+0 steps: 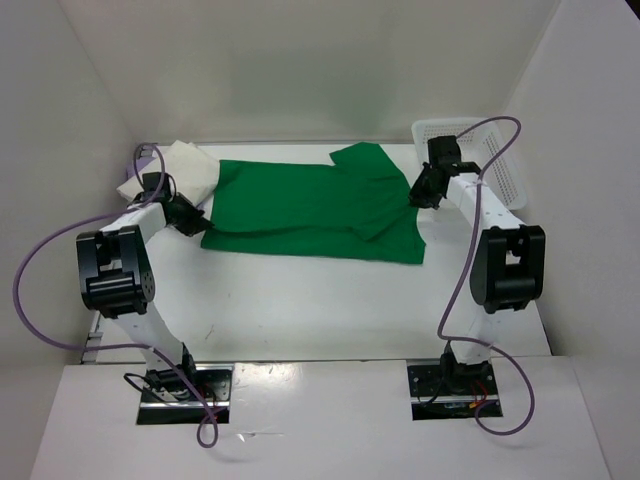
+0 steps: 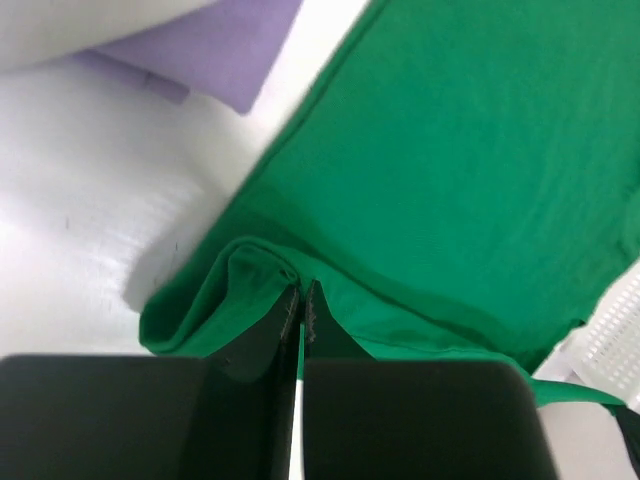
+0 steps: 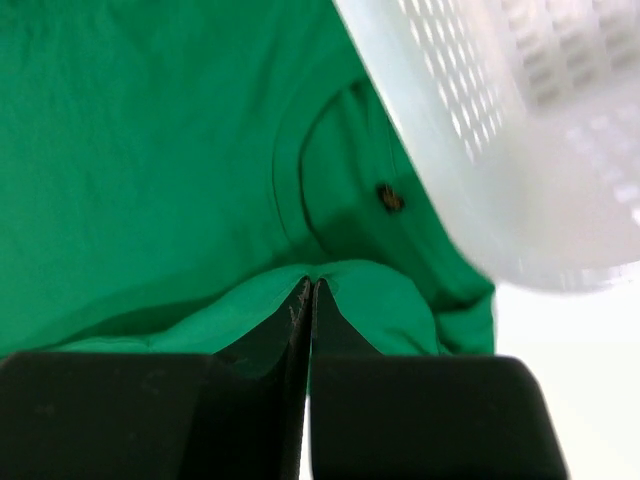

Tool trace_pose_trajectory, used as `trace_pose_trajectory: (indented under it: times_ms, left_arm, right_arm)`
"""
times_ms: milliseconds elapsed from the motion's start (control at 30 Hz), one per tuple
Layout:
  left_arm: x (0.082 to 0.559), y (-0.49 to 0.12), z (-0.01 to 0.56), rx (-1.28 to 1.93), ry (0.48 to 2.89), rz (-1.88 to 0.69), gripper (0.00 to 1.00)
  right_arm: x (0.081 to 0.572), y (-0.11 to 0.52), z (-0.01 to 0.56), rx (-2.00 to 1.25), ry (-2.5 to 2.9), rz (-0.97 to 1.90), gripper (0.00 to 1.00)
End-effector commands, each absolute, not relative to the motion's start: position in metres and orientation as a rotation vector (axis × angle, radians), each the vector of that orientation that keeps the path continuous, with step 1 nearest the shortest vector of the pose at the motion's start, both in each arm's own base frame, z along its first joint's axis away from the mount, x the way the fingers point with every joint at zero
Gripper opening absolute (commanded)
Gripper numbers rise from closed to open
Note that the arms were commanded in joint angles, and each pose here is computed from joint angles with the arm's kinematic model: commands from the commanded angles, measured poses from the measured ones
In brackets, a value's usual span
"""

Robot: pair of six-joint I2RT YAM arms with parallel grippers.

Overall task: Fold and stack the t-shirts
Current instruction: Fold the flattened tshirt in 1/3 of the way

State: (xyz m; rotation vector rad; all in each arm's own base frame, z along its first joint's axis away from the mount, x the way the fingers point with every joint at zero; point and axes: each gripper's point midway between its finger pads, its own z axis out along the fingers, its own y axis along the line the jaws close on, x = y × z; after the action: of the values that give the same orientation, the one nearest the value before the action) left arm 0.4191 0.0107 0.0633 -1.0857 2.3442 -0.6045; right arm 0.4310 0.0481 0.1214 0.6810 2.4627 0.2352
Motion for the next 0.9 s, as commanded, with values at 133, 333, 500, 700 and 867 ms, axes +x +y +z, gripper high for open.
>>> trace_pose_trajectory:
  times_ms: [133, 333, 500, 700, 867]
  left_arm:
    - [0.461, 0.010, 0.065, -1.044, 2.296, -0.578, 0.02]
    - [0.466, 0.011, 0.067, -1.050, 2.262, -0.559, 0.30]
    - [0.464, 0.021, 0.103, -1.019, 2.160, -0.504, 0.44]
    - [0.423, 0.015, 0.109, -1.007, 2.167, -0.498, 0.45]
    - [0.375, 0.022, 0.080, -1.108, 2.189, -0.516, 0.39]
  right_arm:
    - [0.484, 0.035, 0.125, 0.654, 2.366, 0.188, 0.00]
    - [0.501, 0.036, 0.123, 0.659, 2.335, 0.202, 0.02]
    - [0.506, 0.034, 0.143, 0.653, 2.289, 0.207, 0.10]
    - [0.488, 0.044, 0.185, 0.622, 2.235, 0.299, 0.35]
    - [0.438, 0.054, 0.172, 0.572, 2.291, 0.367, 0.47]
